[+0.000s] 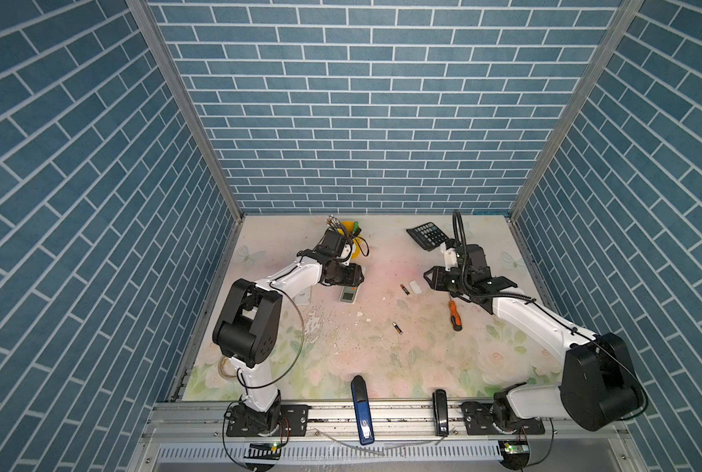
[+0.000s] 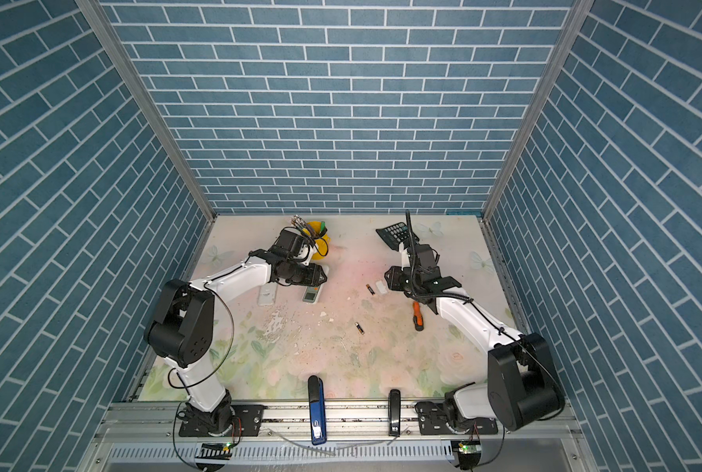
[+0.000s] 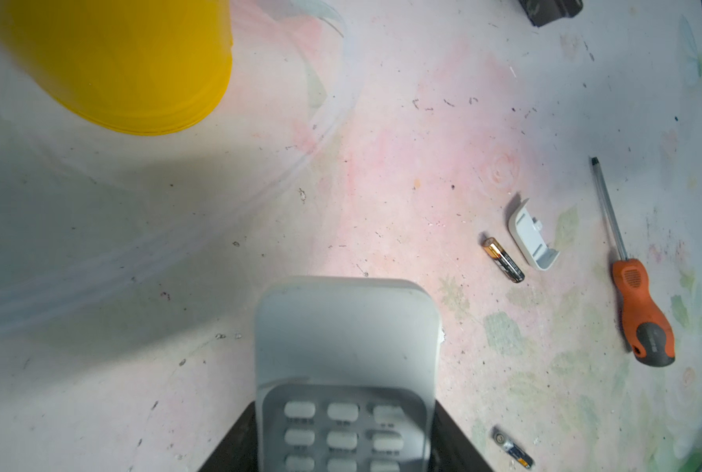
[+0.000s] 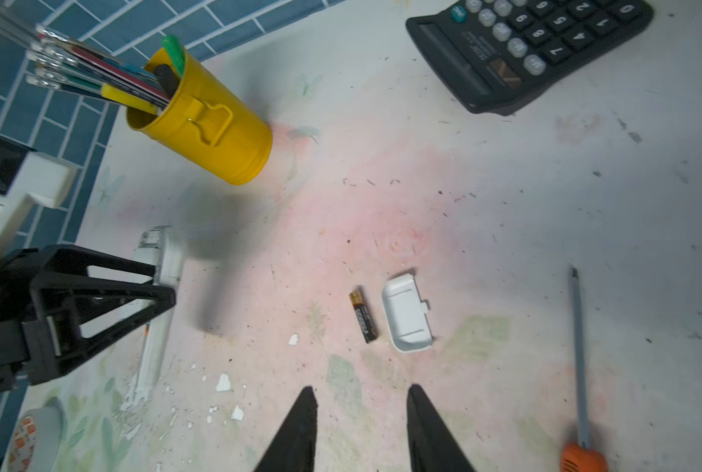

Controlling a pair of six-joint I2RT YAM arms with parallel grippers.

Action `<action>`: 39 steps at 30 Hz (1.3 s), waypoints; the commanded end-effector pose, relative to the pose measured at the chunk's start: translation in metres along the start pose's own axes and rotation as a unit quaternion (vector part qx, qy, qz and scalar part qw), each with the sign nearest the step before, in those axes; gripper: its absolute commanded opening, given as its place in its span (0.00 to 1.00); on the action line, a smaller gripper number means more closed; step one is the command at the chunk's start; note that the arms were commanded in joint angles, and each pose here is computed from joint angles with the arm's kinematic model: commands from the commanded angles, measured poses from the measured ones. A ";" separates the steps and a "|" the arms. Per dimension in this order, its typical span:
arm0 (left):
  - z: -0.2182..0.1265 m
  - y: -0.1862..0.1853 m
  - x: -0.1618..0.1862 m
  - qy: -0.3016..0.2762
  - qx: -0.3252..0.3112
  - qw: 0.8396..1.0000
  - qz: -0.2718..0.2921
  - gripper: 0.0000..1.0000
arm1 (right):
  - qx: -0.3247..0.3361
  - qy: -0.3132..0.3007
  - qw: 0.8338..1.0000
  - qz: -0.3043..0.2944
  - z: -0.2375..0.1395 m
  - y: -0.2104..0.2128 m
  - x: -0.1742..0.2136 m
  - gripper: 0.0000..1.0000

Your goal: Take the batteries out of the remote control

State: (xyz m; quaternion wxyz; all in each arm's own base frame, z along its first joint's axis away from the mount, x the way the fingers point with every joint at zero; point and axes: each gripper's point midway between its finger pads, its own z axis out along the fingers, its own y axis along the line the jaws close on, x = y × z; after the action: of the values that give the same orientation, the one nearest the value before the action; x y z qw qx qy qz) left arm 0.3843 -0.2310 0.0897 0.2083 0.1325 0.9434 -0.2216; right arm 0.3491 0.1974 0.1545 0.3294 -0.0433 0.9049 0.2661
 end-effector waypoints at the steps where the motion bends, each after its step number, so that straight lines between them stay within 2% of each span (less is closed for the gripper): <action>1: -0.007 -0.023 0.000 -0.009 0.020 0.998 0.063 0.35 | -0.066 -0.009 0.998 0.010 -0.001 0.033 -0.025 0.38; 8: -0.010 -0.062 0.000 -0.021 0.022 0.986 0.163 0.34 | -0.115 0.008 0.993 0.034 0.000 0.056 -0.041 0.37; 13: -0.016 -0.087 -0.004 -0.045 0.022 0.973 0.226 0.34 | -0.126 0.021 0.991 0.045 0.000 0.061 -0.040 0.37; 21: -0.029 -0.121 -0.011 -0.090 0.028 0.950 0.297 0.34 | -0.178 0.050 0.980 0.069 0.004 0.071 -0.030 0.37; 27: -0.034 -0.137 -0.013 -0.112 0.033 0.937 0.330 0.34 | -0.192 0.066 0.976 0.073 0.006 0.073 -0.024 0.38; 39: -0.035 -0.148 -0.025 -0.122 0.038 0.929 0.348 0.33 | -0.213 0.093 0.970 0.076 0.009 0.077 -0.011 0.37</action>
State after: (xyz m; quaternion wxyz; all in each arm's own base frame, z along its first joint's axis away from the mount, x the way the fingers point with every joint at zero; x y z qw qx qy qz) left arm 0.3386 -0.3363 0.1630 0.3551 0.4234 0.8141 -0.1788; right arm 0.3447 0.2626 0.1905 0.2177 -0.0662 0.8592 0.4582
